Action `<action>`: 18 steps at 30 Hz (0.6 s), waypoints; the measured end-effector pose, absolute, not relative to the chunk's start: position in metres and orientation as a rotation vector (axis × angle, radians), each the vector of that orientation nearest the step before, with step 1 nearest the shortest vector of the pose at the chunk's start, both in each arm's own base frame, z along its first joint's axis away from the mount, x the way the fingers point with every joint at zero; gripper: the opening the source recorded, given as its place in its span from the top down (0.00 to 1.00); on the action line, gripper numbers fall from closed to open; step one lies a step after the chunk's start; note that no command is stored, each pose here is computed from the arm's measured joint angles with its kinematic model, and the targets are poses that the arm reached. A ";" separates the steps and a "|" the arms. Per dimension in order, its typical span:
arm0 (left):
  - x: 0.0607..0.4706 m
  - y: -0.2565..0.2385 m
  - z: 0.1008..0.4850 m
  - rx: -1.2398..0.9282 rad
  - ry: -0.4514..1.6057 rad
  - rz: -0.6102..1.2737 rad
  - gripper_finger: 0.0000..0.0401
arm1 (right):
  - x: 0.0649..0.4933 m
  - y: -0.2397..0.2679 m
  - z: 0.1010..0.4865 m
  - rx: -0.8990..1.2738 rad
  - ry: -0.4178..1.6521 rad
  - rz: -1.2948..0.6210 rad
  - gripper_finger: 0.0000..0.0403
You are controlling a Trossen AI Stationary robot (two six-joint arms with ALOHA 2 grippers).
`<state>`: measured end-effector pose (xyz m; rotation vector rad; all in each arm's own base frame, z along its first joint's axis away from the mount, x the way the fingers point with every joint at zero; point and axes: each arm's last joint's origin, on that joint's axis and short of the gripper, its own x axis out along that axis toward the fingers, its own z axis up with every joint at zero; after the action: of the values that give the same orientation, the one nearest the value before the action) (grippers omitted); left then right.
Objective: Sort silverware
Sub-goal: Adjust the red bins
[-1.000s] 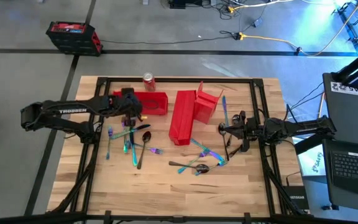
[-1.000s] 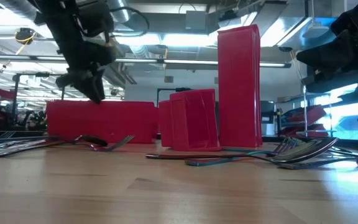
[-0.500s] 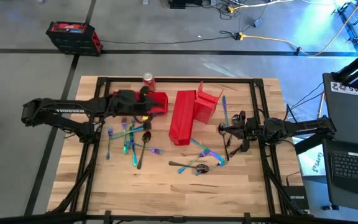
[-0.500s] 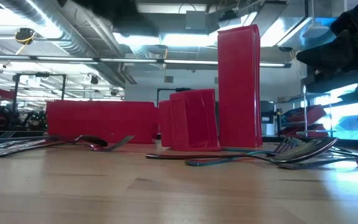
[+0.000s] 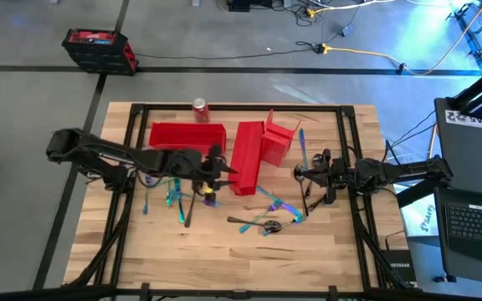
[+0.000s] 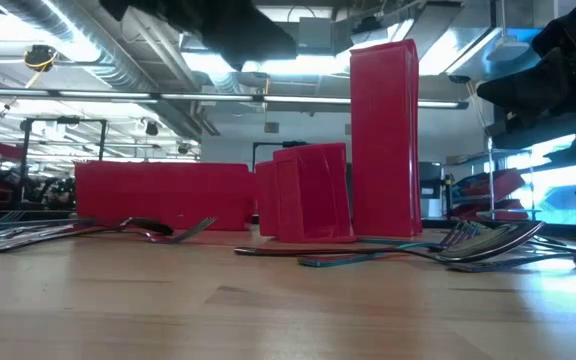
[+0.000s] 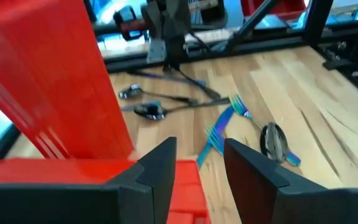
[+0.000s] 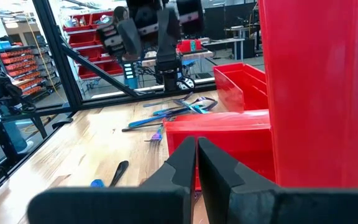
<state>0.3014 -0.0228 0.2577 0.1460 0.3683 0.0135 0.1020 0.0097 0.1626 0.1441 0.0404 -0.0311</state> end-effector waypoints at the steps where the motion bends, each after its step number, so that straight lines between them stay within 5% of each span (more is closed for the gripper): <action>1: 0.303 -0.025 0.255 0.133 0.377 0.019 0.70 | 0.102 0.010 0.163 0.144 0.041 -0.032 1.00; 18: 0.308 -0.026 0.254 0.072 0.335 0.080 0.70 | 0.102 0.010 0.163 0.144 0.041 -0.031 1.00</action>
<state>0.3082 -0.0265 0.2540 0.0716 0.3348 0.0801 0.1020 0.0097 0.1626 0.1444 0.0406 -0.0314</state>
